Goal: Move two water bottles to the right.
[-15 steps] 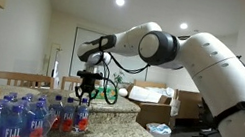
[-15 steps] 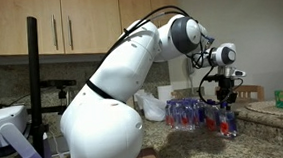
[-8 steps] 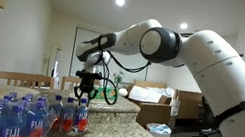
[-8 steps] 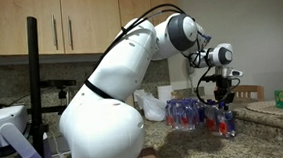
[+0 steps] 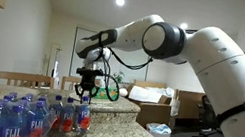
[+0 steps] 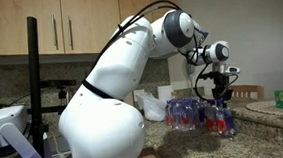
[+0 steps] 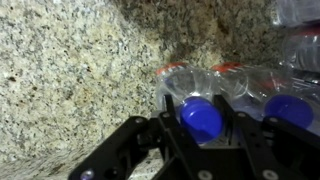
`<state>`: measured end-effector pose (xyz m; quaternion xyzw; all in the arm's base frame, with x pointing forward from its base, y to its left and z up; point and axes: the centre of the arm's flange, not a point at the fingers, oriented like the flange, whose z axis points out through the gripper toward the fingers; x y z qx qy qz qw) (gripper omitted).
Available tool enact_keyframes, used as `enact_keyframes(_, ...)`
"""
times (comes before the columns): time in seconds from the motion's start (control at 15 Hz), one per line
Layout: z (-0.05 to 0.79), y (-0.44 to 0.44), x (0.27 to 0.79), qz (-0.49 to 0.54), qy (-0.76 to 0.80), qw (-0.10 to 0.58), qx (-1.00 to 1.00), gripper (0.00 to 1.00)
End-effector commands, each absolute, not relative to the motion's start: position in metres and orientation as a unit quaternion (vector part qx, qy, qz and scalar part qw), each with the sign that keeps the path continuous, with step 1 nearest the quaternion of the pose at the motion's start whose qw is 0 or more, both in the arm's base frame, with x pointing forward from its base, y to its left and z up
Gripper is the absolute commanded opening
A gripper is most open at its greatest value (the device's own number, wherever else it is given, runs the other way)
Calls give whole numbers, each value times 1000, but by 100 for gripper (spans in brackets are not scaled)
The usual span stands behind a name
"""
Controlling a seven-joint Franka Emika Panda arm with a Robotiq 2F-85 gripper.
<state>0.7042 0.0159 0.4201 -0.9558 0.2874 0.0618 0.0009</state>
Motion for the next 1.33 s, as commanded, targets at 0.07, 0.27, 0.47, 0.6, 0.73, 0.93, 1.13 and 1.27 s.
enact_keyframes(0.07,441,-3,686,87,282,-8,-955,18)
enact_keyframes(0.27,444,-18,682,96,283,-11,-954,18)
enact_keyframes(0.47,447,-35,682,91,280,-11,-956,18)
enact_keyframes(0.6,449,-48,684,76,280,-11,-957,18)
enact_keyframes(0.73,451,-63,687,75,276,-7,-958,18)
enact_keyframes(0.93,453,-92,689,82,261,4,-962,18)
enact_keyframes(1.13,455,-113,686,97,254,12,-962,18)
enact_keyframes(1.27,452,-128,682,99,250,16,-963,18)
